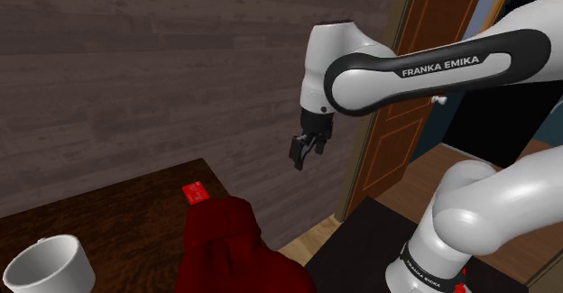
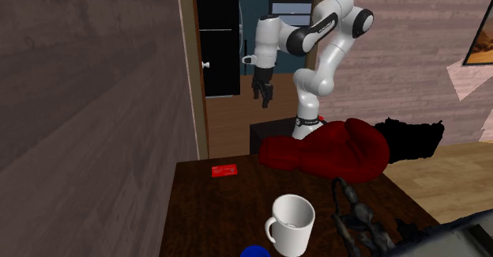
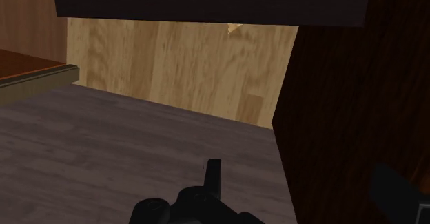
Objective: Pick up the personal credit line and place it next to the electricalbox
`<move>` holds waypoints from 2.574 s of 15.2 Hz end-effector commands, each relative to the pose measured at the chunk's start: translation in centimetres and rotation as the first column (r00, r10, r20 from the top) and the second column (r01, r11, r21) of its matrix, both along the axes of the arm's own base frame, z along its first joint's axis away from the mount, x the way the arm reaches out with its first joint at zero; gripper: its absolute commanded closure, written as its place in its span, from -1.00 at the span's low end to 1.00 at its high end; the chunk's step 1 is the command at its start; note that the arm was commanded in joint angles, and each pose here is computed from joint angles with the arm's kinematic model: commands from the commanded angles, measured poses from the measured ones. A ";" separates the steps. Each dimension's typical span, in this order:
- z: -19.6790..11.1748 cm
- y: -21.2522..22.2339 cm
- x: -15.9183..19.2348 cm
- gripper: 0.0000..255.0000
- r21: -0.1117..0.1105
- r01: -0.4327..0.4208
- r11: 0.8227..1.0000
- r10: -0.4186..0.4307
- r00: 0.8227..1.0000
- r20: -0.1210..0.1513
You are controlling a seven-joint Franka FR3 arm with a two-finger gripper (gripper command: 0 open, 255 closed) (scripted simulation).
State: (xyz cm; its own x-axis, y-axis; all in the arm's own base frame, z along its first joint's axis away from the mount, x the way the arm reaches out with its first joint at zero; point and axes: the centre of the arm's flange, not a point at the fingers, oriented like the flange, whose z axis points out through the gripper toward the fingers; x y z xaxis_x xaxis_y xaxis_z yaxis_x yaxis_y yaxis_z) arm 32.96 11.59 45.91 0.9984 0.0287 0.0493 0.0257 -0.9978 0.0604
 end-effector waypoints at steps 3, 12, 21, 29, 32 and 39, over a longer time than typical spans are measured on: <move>-2.1 3.8 1.8 -1.00 0.006 0.025 1.000 -0.025 0.996 0.087; -6.8 11.8 6.8 -1.00 0.022 0.076 0.997 -0.079 0.960 0.270; -10.5 19.6 13.1 -1.00 0.047 0.123 0.991 -0.131 0.888 0.441; -13.3 22.5 17.0 -1.00 0.059 0.140 0.988 -0.151 0.849 0.507; -14.7 22.4 17.9 -1.00 0.059 0.140 0.988 -0.151 0.849 0.507; -14.9 22.3 18.1 -1.00 0.059 0.140 0.988 -0.151 0.849 0.507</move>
